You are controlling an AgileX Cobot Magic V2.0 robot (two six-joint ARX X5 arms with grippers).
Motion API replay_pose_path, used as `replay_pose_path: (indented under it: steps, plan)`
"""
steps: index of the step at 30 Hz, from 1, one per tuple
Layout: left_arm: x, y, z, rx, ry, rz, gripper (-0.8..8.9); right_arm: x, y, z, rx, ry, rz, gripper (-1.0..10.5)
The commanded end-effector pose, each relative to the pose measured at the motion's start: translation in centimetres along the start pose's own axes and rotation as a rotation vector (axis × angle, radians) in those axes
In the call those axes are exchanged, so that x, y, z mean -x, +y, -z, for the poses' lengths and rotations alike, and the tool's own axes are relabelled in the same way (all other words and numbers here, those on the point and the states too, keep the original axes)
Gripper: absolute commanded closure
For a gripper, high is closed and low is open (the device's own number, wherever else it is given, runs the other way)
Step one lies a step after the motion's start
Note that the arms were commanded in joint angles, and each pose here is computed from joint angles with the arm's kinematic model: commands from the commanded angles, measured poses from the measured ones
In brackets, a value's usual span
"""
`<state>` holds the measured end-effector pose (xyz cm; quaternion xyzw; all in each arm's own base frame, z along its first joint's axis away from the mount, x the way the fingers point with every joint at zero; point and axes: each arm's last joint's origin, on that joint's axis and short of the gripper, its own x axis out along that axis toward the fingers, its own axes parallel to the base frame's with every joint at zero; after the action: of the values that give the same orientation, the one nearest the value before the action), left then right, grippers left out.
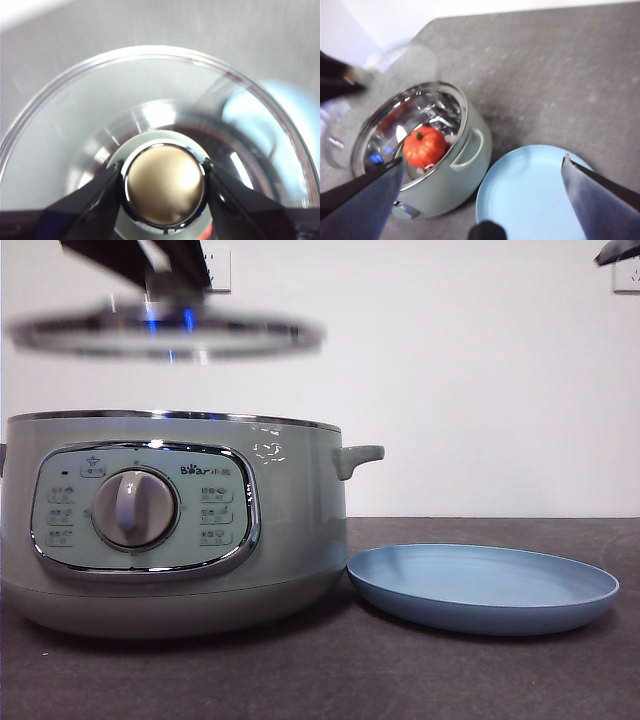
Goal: Take the pumpkin out from the steamer,put the pumpkin in the blue plate,close the lid
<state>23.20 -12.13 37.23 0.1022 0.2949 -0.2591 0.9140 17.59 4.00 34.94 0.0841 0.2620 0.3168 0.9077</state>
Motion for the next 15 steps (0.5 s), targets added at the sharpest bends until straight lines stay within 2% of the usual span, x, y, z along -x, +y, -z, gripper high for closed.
replay_pose_path:
  steps: [1,9,15]
  plan:
    - [3.8,0.0,-0.9,-0.015,-0.131,-0.061,8.22,-1.3,0.4,-0.3,0.007,0.035,-0.043,3.5]
    - [12.1,0.1,1.1,0.014,-0.248,-0.304,8.22,-6.7,2.6,-1.9,0.076,0.173,-0.18,3.4]
    - [16.8,0.2,3.3,0.051,-0.306,-0.48,8.22,-11.8,6.2,-3.8,0.205,0.259,-0.189,2.4]
